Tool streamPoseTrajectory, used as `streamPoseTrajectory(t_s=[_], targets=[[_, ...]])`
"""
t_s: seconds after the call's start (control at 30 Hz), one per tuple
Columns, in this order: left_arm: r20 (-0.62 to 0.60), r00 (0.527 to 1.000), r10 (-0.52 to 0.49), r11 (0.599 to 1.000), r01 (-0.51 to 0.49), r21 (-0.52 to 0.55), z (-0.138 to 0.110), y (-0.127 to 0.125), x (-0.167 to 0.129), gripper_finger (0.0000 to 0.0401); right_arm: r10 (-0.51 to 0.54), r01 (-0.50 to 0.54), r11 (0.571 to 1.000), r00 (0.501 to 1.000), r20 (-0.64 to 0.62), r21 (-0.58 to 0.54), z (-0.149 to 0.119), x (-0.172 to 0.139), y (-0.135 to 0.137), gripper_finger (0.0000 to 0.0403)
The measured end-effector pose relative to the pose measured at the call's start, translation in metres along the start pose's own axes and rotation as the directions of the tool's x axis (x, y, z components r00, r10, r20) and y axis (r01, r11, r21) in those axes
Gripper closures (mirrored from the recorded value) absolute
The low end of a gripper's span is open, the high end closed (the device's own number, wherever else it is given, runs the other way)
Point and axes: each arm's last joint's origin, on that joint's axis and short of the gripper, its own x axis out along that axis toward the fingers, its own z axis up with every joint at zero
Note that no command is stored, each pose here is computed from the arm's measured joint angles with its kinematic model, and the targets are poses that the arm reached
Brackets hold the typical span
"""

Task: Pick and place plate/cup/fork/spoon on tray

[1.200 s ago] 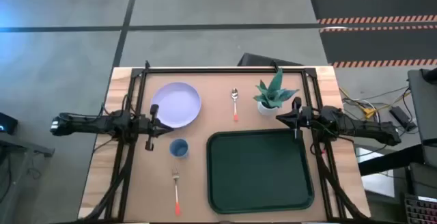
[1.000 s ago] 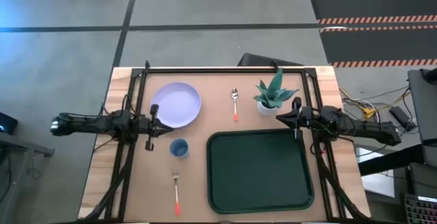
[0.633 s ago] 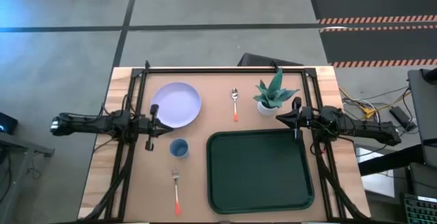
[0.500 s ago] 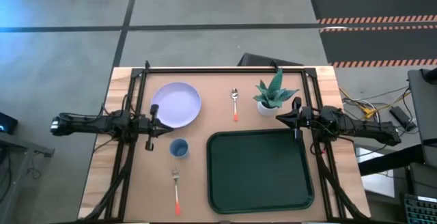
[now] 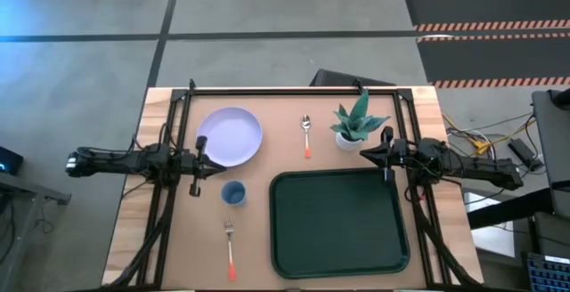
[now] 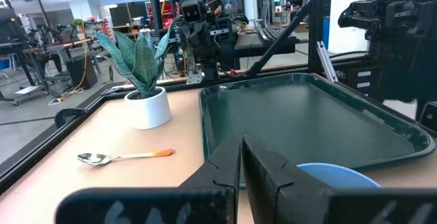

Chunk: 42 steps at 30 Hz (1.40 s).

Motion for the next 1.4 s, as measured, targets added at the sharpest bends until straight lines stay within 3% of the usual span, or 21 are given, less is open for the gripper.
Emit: streamPoseTrajectory(t_s=[0.6, 1.4], targets=[[0.001, 1.0, 0.0, 1.0, 0.0, 0.0, 0.0001, 0.0, 0.0, 0.0401, 0.002, -0.002, 1.0, 0.999, 0.054, -0.001, 0.0051, -0.0002, 0.0002, 0.0394], [0.0, 1.0, 0.0, 1.0, 0.0, 0.0, 0.0, 0.0, 0.0, 0.0401, 0.005, -0.019, 0.976, 0.998, 0.067, 0.218, 0.0064, -0.0002, 0.0004, 0.0394]])
